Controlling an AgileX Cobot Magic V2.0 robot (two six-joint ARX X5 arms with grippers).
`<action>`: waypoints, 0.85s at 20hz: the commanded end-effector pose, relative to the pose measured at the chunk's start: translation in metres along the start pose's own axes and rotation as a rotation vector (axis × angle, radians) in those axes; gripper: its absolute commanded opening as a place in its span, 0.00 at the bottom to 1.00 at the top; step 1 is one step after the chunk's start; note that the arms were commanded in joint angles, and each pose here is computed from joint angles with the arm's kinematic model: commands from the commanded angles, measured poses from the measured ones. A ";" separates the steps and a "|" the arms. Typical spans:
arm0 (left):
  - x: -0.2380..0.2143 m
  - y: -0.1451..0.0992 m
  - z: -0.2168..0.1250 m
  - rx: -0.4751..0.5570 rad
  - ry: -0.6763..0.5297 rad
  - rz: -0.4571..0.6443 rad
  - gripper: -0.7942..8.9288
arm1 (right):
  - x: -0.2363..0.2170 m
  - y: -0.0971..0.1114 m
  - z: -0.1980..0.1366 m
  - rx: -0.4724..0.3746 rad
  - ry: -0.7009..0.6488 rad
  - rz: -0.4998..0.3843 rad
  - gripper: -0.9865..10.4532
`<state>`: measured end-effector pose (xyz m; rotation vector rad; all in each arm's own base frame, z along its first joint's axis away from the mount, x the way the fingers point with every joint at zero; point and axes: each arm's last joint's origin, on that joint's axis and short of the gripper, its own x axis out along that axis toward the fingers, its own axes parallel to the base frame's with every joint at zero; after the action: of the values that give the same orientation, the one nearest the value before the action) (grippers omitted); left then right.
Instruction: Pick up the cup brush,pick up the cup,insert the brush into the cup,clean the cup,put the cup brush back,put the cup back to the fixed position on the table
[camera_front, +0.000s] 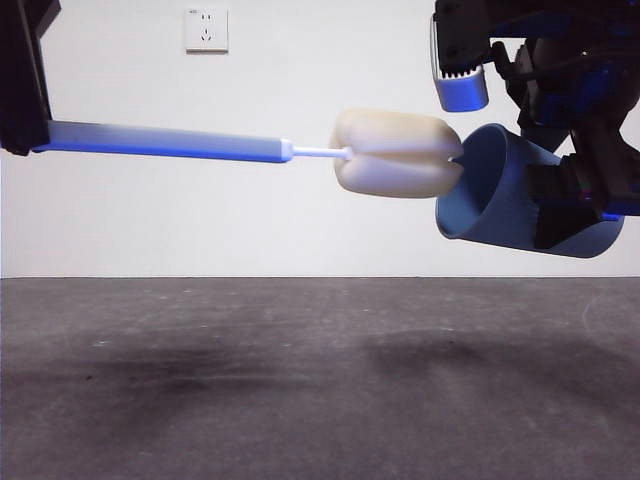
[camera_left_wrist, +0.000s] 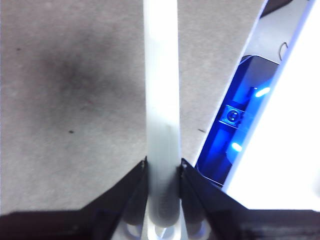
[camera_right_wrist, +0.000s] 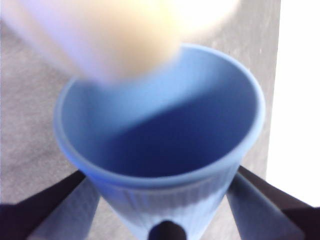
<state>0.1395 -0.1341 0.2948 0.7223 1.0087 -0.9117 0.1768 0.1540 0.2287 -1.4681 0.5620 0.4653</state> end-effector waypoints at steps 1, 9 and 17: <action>0.006 -0.003 0.004 0.004 0.014 -0.023 0.07 | -0.004 0.001 0.005 -0.055 -0.019 -0.009 0.07; 0.025 -0.006 0.022 0.007 -0.003 -0.037 0.07 | -0.015 0.023 0.026 -0.182 -0.088 0.035 0.07; 0.031 -0.011 0.028 0.001 -0.018 -0.050 0.07 | -0.019 0.044 0.047 -0.267 -0.149 0.057 0.07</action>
<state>0.1482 -0.1695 0.2762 0.7105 1.0238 -0.9557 0.1385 0.2013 0.2084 -1.6549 0.4412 0.7025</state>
